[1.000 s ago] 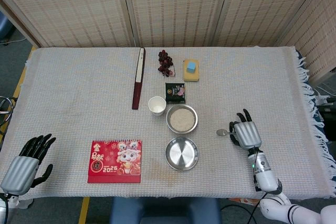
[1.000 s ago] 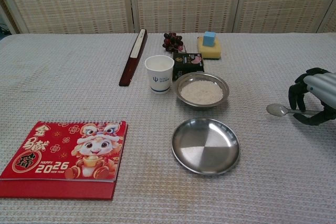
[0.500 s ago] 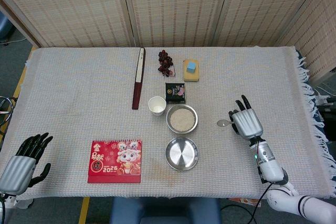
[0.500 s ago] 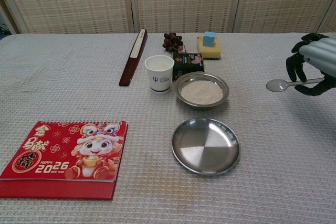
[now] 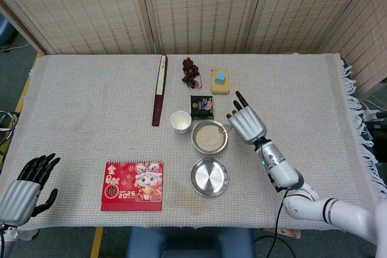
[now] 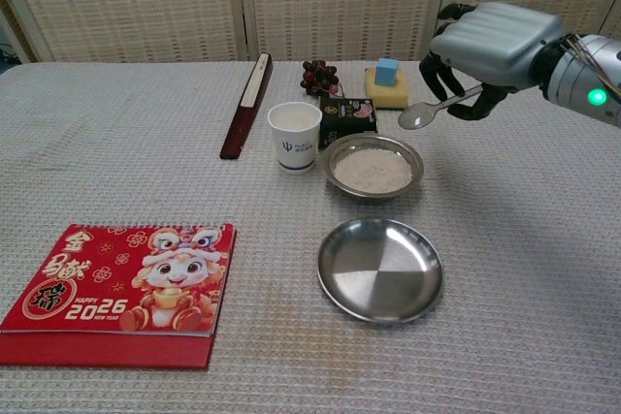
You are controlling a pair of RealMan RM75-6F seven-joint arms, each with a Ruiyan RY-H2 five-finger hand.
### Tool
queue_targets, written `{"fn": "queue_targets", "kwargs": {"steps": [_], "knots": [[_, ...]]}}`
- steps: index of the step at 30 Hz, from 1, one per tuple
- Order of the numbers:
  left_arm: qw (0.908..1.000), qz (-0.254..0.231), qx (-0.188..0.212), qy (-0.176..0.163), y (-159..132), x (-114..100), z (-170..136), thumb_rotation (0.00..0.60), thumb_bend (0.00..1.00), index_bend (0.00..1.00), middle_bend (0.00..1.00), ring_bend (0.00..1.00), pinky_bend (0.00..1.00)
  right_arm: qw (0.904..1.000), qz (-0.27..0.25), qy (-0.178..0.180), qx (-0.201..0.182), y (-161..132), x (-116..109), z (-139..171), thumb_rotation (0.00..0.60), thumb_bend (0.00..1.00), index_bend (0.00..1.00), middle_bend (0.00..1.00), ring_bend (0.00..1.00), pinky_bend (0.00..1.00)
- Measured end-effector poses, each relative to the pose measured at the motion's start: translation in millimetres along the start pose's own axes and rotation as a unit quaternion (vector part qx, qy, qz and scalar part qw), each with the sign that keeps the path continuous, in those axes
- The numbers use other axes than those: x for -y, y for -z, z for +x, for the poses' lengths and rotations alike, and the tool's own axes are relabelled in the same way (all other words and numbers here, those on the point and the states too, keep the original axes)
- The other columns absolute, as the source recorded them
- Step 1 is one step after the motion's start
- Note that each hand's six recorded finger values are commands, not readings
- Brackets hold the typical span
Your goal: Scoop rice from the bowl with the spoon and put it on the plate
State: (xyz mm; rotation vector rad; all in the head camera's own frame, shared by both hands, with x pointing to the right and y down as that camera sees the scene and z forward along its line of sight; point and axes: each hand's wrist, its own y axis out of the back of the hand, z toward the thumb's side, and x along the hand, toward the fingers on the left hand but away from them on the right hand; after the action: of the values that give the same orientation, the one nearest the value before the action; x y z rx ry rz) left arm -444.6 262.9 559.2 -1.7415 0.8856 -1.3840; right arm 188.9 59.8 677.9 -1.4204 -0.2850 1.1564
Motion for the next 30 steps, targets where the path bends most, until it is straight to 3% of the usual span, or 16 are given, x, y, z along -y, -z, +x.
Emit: {"fn": "queue_targets", "kwargs": {"steps": [11, 26, 30], "knots": [[1.0, -0.006, 0.001, -0.004, 2, -4, -2, 0.6, 0.46, 0.0, 0.0, 0.0, 0.1, 0.9909, 0.129, -0.005, -0.041, -33, 13, -25, 0.6, 0.32, 0.93, 0.58, 0.2, 0.0], [1.0, 0.002, -0.001, -0.007, 2, -3, -1, 0.6, 0.46, 0.0, 0.0, 0.0, 0.09, 0.9827, 0.171, -0.02, -0.068, -55, 27, -32, 0.6, 0.32, 0.93, 0.58, 0.2, 0.0], [0.9999, 0.004, -0.006, -0.01, 3, -3, 0, 0.6, 0.46, 0.0, 0.0, 0.0, 0.09, 0.9843, 0.161, -0.02, -0.07, -59, 28, -32, 0.6, 0.32, 0.93, 0.58, 0.2, 0.0]]}}
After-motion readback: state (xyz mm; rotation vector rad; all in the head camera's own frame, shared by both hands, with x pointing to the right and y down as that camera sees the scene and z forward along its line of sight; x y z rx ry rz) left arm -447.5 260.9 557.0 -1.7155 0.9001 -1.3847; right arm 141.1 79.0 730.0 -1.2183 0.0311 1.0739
